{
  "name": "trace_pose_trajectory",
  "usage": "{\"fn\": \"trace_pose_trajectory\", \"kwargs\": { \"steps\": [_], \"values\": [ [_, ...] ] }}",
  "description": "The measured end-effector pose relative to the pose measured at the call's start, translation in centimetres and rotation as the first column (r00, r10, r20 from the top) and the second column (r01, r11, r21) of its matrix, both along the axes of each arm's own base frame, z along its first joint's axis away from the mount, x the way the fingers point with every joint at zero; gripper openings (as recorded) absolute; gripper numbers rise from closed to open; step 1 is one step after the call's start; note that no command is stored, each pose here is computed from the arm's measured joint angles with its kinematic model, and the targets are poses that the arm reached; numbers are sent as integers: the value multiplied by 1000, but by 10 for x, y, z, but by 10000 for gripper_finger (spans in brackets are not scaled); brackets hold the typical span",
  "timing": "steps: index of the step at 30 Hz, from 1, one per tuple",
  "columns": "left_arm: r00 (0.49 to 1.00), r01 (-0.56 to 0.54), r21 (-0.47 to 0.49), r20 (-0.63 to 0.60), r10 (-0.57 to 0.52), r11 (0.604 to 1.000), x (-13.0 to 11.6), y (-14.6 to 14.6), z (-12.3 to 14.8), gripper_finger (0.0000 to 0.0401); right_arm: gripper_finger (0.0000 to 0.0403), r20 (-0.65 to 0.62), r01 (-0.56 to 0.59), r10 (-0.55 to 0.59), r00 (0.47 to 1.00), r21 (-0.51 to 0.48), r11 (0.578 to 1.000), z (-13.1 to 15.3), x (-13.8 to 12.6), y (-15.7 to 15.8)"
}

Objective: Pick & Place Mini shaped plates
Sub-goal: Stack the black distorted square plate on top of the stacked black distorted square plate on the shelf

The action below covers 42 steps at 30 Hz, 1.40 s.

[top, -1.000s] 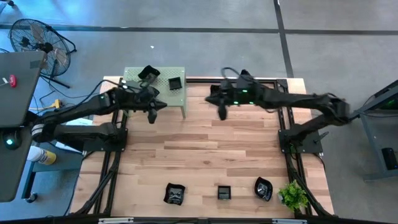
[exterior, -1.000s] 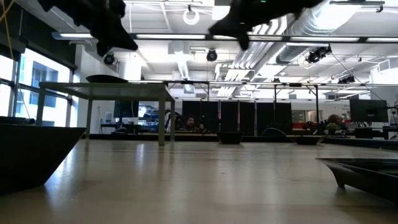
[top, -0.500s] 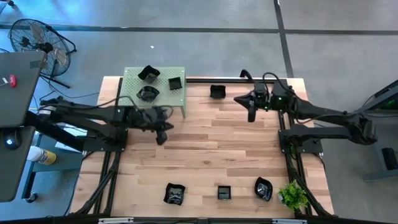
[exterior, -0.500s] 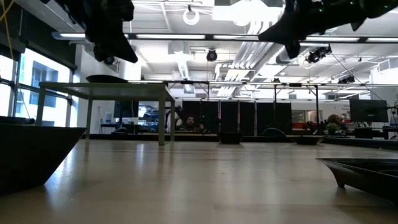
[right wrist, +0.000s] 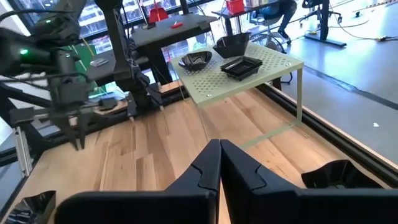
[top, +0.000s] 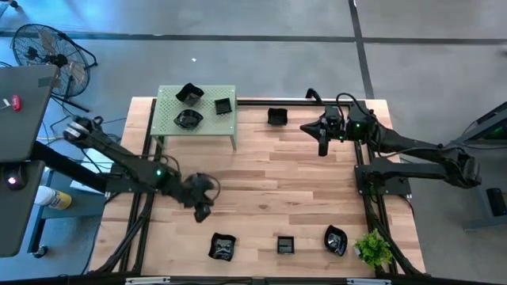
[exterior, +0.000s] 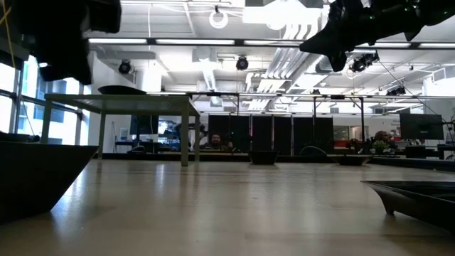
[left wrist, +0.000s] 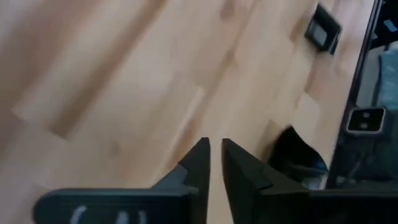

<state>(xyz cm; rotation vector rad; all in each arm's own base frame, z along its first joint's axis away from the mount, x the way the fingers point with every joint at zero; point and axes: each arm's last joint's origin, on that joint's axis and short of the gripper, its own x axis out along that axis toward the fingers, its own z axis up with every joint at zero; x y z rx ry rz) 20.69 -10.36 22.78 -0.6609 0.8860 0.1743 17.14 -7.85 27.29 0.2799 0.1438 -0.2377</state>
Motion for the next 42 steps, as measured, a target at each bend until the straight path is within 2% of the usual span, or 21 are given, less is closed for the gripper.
{"fn": "trace_pose_trajectory", "kwargs": {
  "steps": [7,12,20,25,38,42],
  "values": [
    [994,-57,-90,-98,48,994,9,-35,-11,98,1,-6,-5,5,1000,-25,1000,0,0,0],
    [973,-110,-182,-219,69,977,26,-52,-20,116,4,-10,-7,7,1000,-34,999,0,0,0],
    [916,-250,-254,-376,142,934,39,-64,-40,118,3,-20,-8,8,1000,-37,999,-1,0,0],
    [922,-267,-318,-360,145,910,46,-70,-41,117,2,-35,-14,12,999,-54,998,-2,0,0],
    [898,-278,-302,-419,135,912,48,-72,-56,117,1,-45,-15,13,999,-52,999,-3,0,0],
    [894,-275,-309,-430,124,911,49,-73,-58,94,4,-46,-16,13,999,-56,998,-3,0,0]
  ]
}}
